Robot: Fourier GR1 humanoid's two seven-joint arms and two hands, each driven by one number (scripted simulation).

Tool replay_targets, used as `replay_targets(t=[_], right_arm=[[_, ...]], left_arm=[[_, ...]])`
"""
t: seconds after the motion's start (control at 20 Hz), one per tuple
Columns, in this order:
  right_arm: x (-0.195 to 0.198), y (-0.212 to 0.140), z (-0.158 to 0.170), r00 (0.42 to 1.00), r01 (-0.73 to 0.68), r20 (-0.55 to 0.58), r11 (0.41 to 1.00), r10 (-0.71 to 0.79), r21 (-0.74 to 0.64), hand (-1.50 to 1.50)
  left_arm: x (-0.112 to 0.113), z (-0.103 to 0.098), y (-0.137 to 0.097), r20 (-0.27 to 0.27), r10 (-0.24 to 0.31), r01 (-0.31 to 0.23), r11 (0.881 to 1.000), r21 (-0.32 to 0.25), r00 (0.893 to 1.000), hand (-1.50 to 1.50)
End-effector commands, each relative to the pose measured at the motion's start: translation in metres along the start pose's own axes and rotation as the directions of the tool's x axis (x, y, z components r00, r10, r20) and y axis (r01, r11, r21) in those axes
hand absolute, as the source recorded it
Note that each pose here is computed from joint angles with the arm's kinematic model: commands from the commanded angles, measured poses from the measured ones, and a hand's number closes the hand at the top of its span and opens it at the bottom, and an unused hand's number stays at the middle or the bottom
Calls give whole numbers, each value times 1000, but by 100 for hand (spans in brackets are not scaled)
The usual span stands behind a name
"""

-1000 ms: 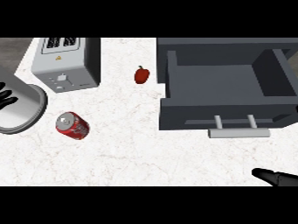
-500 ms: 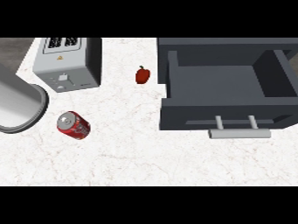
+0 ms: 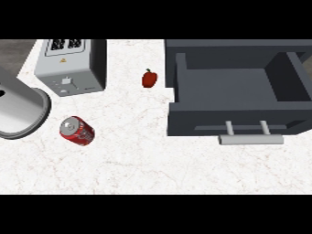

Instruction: Pick up the can, place it into the drawer and close the drawer

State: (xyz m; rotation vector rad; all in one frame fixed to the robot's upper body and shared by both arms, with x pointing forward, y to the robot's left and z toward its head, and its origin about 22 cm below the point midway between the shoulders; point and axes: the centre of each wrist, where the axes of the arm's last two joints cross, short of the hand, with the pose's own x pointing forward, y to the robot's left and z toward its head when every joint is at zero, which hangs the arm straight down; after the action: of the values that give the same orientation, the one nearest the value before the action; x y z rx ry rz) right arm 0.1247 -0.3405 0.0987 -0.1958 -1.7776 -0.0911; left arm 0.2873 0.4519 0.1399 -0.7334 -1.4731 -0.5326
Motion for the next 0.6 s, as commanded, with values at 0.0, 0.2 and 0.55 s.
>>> replay_targets(t=[0.0, 0.2, 0.55], right_arm=[[-5, -13, 13, 1000, -2, -2, 1000, 2, -1, -150], [-9, -25, 32, 1000, 15, -1, 1000, -15, 4, -150], [-6, -12, 18, 1000, -7, 0, 1000, 7, 7, -150]], left_arm=[[0, -9, 0, -50, 58, -59, 998, -19, 997, -150], [-22, -28, -1, -56, 75, -77, 997, -29, 996, -150], [-45, -59, -22, -81, 80, -81, 997, -11, 993, -150]])
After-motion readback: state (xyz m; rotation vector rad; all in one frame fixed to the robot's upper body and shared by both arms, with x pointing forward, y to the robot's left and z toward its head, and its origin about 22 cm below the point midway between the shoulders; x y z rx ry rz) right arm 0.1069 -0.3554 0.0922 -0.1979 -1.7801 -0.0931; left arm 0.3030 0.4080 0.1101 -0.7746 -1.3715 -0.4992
